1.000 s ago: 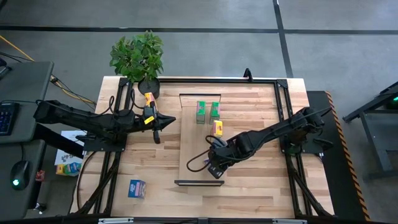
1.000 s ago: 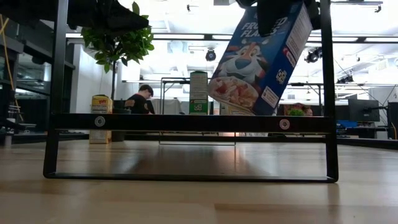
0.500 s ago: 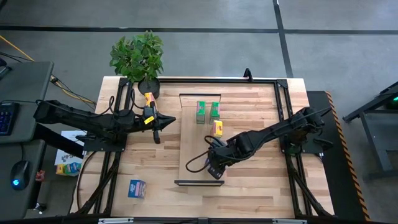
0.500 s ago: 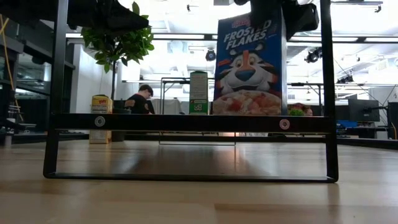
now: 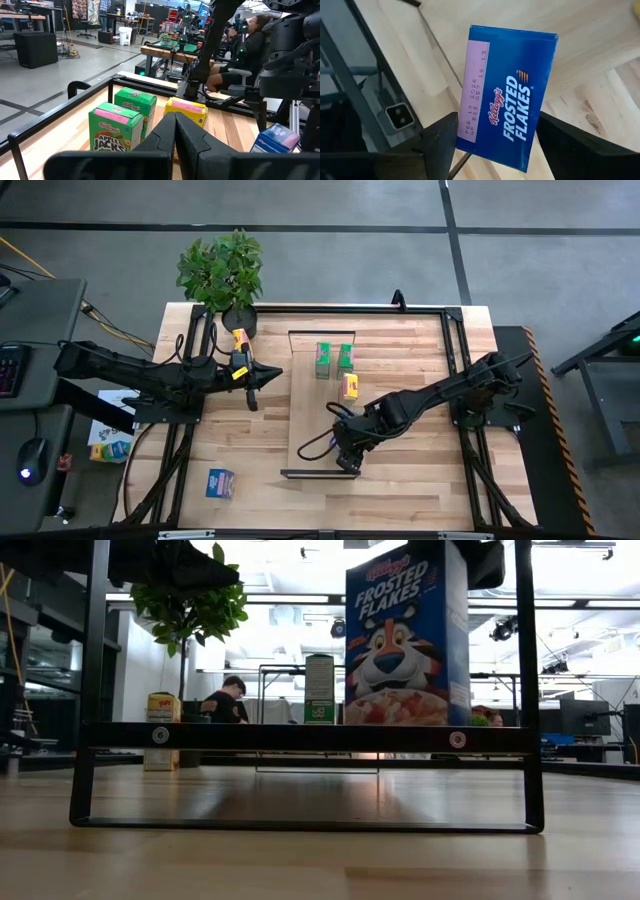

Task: Stack cereal on shelf
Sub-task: Put the right blue cereal box on the shelf

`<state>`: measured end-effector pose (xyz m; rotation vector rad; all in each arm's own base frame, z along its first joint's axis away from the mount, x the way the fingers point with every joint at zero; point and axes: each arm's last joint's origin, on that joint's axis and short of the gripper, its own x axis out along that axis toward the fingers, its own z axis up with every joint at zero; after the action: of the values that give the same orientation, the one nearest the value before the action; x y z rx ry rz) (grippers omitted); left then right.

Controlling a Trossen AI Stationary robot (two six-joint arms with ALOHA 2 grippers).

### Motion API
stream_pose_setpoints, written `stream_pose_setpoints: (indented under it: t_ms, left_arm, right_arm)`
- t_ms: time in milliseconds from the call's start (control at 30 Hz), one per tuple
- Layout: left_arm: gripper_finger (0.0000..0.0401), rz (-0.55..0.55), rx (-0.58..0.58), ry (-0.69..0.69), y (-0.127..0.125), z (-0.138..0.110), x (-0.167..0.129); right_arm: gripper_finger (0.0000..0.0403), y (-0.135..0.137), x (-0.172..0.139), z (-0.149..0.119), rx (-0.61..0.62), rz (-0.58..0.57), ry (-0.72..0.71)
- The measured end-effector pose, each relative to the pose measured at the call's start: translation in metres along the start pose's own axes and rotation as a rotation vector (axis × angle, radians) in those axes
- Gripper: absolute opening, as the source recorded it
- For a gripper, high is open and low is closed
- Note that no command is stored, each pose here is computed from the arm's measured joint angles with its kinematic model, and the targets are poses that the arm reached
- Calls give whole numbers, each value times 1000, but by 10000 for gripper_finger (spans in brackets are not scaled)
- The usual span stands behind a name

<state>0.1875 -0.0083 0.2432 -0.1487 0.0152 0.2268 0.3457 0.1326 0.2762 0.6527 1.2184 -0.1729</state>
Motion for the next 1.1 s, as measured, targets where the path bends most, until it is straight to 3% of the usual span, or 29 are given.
stream_pose_setpoints:
  t_ms: [300,567,1100]
  left_arm:
    - [0,0,0,0,0,0,0]
    - [0,0,0,0,0,0,0]
    - [0,0,0,0,0,0,0]
  right_arm:
    - [256,0,0,-2,-11,29,55]
    - [256,1,0,0,-13,10,7]
    - [256,-1,-1,6,354,-105,-277]
